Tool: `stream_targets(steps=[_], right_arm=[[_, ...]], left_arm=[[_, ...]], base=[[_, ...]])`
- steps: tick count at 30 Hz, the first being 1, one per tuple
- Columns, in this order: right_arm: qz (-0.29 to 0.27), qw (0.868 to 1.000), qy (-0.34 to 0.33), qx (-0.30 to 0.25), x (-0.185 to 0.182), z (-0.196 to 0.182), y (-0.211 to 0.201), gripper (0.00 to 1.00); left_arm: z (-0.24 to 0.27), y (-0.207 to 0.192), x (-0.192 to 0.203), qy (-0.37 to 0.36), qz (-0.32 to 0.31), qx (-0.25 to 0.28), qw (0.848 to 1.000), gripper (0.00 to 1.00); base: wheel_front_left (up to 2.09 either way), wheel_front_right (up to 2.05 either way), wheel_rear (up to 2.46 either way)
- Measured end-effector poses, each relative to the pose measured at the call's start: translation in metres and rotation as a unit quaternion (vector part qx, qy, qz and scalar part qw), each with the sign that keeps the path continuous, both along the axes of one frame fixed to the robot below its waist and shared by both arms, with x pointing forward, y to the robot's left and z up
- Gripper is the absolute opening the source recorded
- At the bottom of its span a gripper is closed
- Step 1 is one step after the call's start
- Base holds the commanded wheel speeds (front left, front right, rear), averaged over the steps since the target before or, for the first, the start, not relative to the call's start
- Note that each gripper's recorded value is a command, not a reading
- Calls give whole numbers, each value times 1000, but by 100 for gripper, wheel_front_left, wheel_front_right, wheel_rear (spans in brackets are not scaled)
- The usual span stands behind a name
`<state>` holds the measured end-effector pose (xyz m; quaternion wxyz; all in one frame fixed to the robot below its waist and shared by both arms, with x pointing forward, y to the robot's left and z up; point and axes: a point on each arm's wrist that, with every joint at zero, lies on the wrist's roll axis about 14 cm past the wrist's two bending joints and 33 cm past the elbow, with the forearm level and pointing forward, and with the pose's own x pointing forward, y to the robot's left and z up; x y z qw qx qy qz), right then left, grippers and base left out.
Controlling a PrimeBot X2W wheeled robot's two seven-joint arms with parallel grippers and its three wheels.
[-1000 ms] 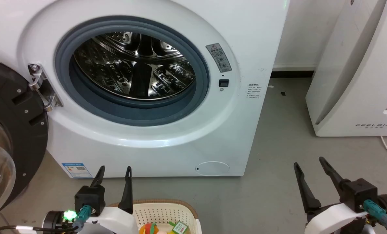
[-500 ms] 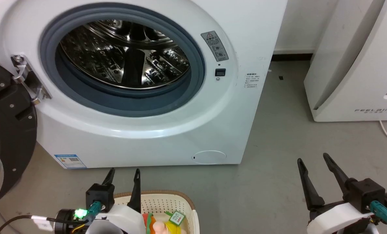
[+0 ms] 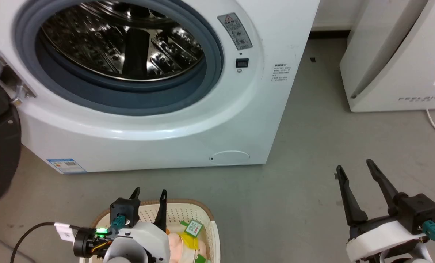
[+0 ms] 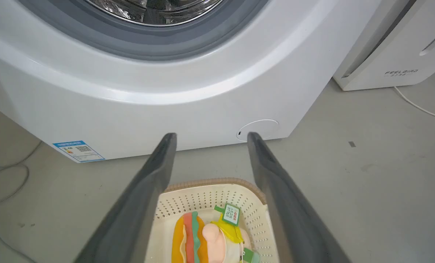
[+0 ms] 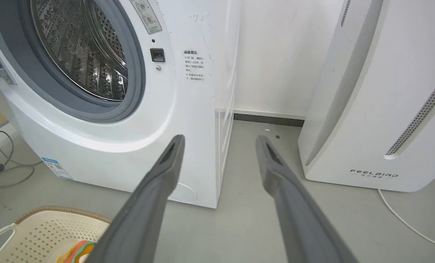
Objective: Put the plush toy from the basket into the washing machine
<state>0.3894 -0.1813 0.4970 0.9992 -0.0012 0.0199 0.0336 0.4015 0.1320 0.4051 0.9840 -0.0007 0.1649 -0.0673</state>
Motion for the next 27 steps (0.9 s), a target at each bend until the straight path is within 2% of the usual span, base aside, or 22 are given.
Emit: stream_targets(steps=[14,24,27], right_arm=[[-13,1000,24,3,14,-24,-9,100],[-29,999,38,8,21,-42,-19,100],[-36,998,43,15,24,-48,-23,100]], left_arm=[[-75,-14,3,125,-45,18,991,100],[-126,-14,-5,214,-71,41,973,100],[-145,-23,-15,247,-117,67,960,100]], base=[[0,0,0],[0,0,0],[0,0,0]])
